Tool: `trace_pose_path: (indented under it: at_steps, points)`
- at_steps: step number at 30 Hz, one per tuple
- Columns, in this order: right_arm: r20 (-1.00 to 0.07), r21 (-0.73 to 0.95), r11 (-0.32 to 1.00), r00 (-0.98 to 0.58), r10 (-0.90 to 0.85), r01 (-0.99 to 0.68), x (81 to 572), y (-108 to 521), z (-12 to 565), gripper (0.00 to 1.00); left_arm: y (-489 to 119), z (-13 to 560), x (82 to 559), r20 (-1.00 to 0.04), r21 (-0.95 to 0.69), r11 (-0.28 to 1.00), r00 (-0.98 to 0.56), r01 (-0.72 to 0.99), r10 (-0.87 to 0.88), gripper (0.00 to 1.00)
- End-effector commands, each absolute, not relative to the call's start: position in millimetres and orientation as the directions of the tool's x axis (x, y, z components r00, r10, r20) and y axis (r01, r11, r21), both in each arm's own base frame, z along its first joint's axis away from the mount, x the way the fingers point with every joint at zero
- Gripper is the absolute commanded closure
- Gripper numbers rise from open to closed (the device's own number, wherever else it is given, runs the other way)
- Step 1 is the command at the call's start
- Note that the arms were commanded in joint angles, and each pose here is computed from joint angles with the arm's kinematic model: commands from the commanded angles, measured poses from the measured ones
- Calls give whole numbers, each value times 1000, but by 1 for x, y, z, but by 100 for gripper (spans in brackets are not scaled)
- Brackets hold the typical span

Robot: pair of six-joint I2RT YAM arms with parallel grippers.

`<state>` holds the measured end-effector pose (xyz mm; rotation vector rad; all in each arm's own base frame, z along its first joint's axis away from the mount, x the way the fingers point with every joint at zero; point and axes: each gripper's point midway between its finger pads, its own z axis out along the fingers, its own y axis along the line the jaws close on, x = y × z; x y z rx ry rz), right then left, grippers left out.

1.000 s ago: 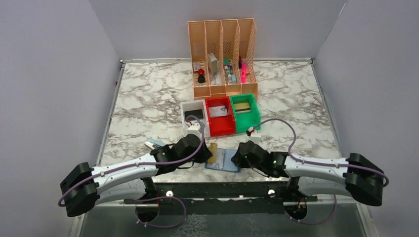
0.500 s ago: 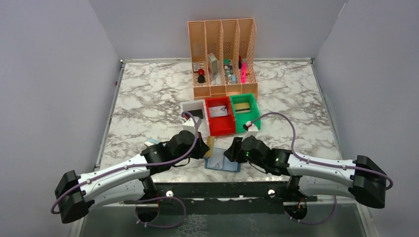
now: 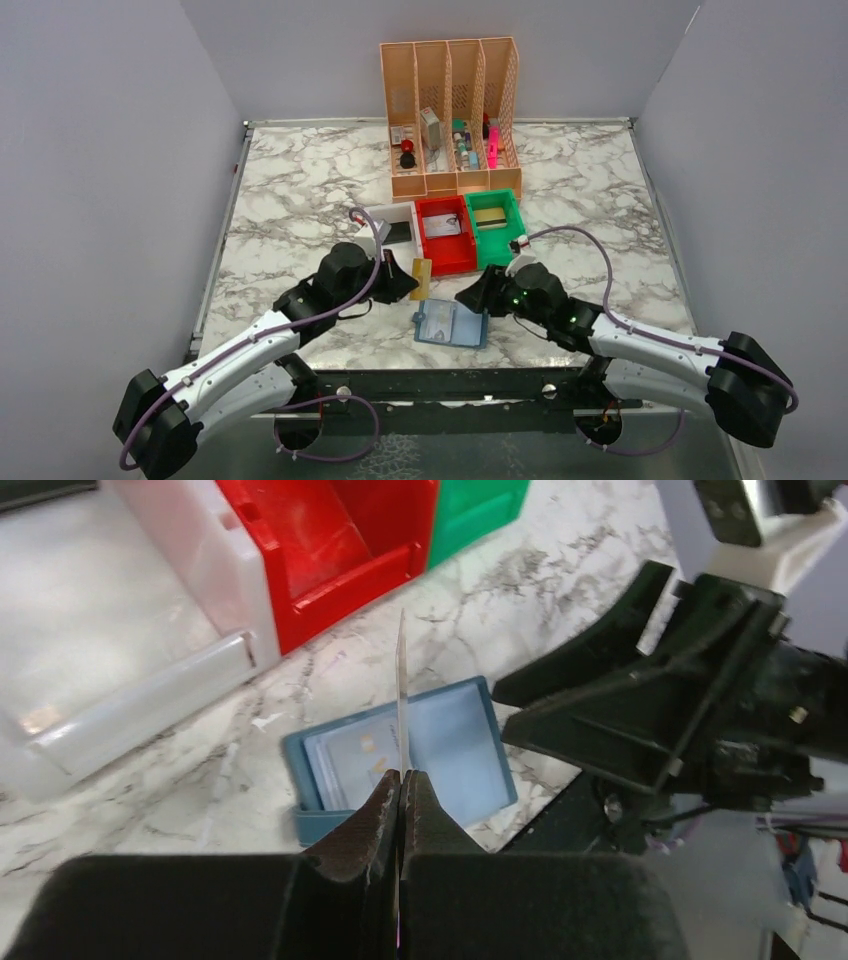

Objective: Take the credit cards out of the card holder

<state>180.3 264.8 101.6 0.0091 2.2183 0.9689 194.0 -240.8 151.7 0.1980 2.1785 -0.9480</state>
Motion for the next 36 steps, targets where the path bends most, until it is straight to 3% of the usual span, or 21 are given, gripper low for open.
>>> trace_pose_path:
  at_steps: [1, 8, 14, 19, 36]
  points:
    - [-593, 759, 485, -769, 240, -434, 160, 288, 135, 42, -260, 175, 177, -664, -689, 542, -719, 481, -205, 100]
    - [-592, 799, 274, -780, 203, -535, 133, 303, 162, 37, -265, 182, 160, -605, -784, 386, -739, 486, -296, 100]
    - [-597, 796, 299, -765, 241, -527, 147, 307, 164, 37, -270, 193, 152, -604, -790, 330, -746, 517, -279, 100]
    - [-578, 813, 316, -740, 345, -488, 160, 300, 165, 44, -270, 204, 144, -591, -806, 267, -752, 529, -292, 100]
    - [-604, 797, 228, -731, 317, -560, 153, 306, 190, 69, -268, 196, 129, -554, -832, 212, -785, 512, -278, 100]
